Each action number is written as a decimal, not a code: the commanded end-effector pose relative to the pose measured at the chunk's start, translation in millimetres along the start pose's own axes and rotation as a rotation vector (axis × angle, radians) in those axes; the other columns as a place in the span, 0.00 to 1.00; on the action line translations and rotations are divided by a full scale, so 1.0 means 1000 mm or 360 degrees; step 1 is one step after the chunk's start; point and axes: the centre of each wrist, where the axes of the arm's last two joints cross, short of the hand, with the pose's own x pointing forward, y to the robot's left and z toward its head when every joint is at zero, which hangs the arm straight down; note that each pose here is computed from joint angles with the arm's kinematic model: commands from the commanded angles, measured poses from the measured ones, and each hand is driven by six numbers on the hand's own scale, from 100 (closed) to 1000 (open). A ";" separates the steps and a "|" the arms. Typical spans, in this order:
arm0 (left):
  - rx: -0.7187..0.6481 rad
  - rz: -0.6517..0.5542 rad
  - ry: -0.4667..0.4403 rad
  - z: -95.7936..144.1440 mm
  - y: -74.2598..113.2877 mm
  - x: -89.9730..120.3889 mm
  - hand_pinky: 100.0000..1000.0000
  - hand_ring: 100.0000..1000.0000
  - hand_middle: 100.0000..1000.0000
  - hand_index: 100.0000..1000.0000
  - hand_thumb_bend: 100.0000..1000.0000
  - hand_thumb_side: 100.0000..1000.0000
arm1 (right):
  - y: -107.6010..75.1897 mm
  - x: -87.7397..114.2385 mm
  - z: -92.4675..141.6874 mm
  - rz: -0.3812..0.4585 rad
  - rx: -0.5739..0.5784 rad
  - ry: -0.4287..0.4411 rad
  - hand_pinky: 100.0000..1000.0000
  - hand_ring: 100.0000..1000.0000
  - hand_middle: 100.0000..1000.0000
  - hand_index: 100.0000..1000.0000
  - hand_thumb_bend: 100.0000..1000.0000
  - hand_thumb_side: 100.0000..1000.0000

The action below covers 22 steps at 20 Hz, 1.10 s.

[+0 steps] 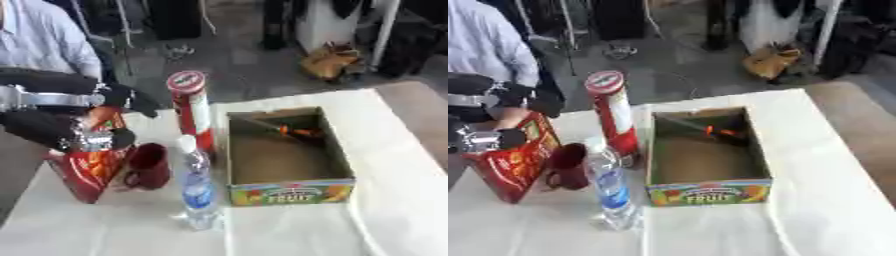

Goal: Pick up objects on the table and place them in the box.

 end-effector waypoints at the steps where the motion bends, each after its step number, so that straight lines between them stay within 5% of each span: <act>1: 0.0010 -0.0081 0.0021 0.004 0.012 0.006 1.00 1.00 1.00 1.00 0.11 1.00 | 0.000 0.003 -0.008 -0.0092 -0.0091 -0.0125 0.72 0.83 0.68 0.75 0.00 1.00; 12: -0.0040 -0.0124 0.0040 -0.016 0.014 0.006 1.00 1.00 1.00 1.00 0.17 1.00 | 0.003 0.004 -0.006 -0.0084 -0.0085 -0.0092 0.72 0.82 0.68 0.74 0.00 1.00; 22: 0.0012 -0.0163 0.0058 -0.018 0.026 0.008 1.00 1.00 1.00 1.00 0.12 1.00 | 0.005 0.005 -0.005 -0.0090 -0.0081 -0.0079 0.71 0.82 0.68 0.74 0.00 1.00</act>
